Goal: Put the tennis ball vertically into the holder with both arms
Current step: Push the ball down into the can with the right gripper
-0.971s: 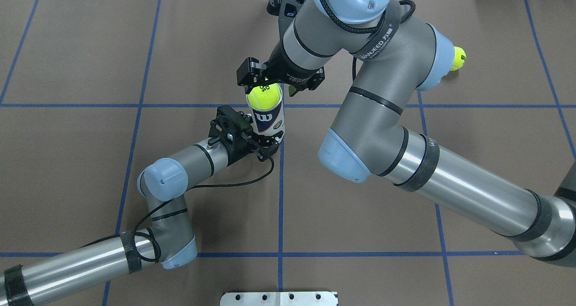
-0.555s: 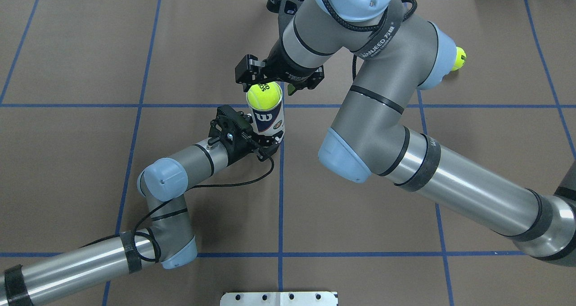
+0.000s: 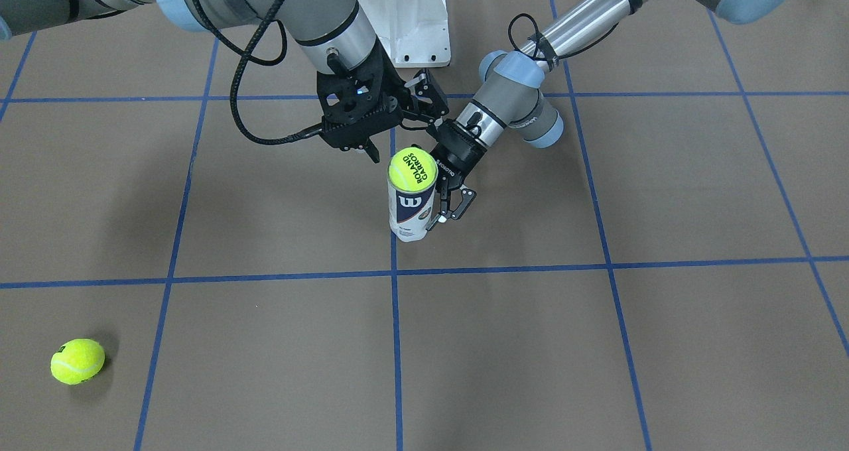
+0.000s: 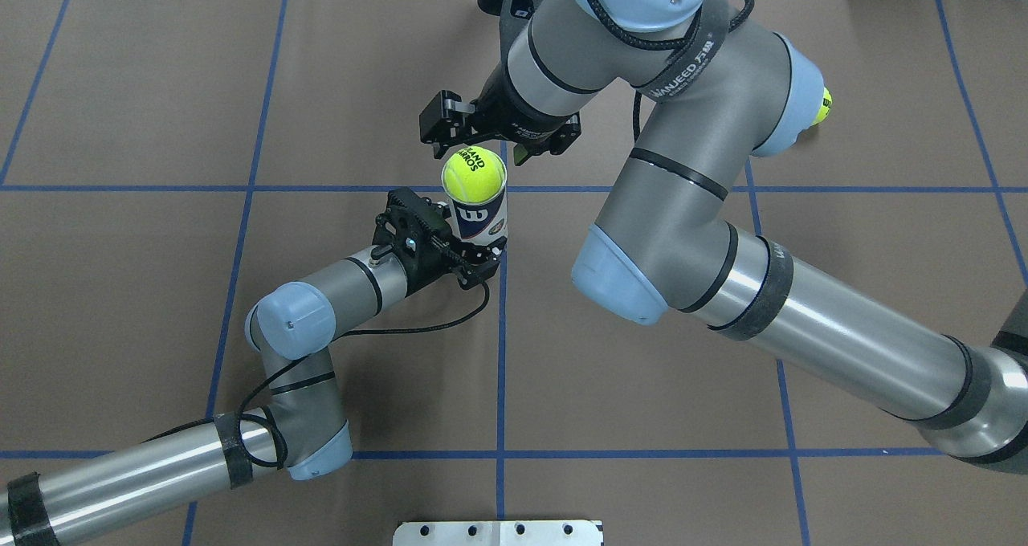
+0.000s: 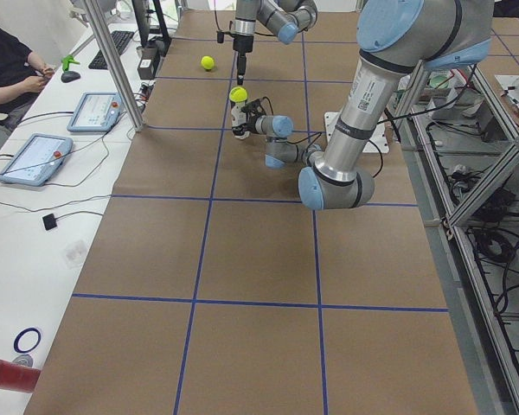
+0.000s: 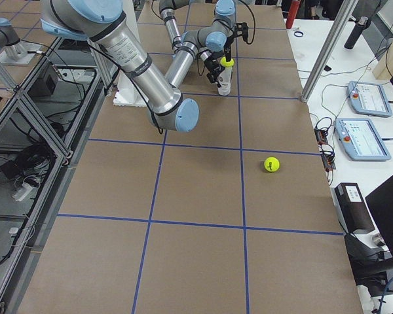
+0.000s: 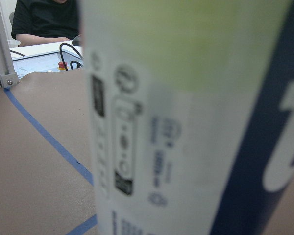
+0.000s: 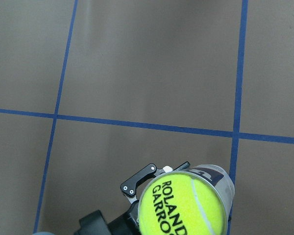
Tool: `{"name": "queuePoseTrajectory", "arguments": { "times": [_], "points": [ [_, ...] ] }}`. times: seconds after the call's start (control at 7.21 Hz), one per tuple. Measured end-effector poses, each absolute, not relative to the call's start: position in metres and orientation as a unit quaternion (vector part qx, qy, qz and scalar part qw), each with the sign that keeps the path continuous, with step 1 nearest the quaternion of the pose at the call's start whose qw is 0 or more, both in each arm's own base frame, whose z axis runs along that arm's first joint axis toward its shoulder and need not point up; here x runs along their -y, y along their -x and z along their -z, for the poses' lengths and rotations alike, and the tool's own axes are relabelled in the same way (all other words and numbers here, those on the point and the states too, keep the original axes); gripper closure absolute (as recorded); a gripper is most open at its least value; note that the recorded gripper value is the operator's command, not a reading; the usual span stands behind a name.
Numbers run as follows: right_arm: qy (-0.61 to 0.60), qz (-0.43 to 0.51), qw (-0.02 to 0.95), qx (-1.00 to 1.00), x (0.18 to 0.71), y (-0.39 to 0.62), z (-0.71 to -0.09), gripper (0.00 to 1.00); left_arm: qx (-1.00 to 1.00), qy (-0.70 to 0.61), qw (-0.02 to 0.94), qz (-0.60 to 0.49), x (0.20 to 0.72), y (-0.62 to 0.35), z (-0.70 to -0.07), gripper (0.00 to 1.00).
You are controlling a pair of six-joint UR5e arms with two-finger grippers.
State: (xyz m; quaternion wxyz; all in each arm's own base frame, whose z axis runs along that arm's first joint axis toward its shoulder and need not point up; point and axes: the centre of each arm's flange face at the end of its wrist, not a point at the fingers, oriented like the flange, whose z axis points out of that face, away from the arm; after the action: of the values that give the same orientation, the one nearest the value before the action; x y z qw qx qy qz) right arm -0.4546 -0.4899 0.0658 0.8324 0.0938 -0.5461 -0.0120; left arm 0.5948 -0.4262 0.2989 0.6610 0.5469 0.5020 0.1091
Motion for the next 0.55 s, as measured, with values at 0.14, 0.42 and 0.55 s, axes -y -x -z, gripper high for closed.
{"name": "queuePoseTrajectory", "arguments": {
  "times": [0.14,0.42,0.55],
  "points": [
    [-0.093,0.01,0.832,0.546,0.4902,0.4542,-0.0658,0.27,-0.502,-0.547,0.661,-0.109,0.4262,-0.5948,-0.2986,0.08],
    [-0.094,0.003,0.832,0.546,0.4932,0.4508,-0.0656,1.0,-0.502,-0.547,0.661,-0.109,0.4262,-0.5949,-0.2981,0.08],
    [-0.096,0.0,0.832,0.547,0.4969,0.4464,-0.0652,1.0,-0.502,-0.547,0.661,-0.109,0.4262,-0.5949,-0.2984,0.08]
  ]
}}
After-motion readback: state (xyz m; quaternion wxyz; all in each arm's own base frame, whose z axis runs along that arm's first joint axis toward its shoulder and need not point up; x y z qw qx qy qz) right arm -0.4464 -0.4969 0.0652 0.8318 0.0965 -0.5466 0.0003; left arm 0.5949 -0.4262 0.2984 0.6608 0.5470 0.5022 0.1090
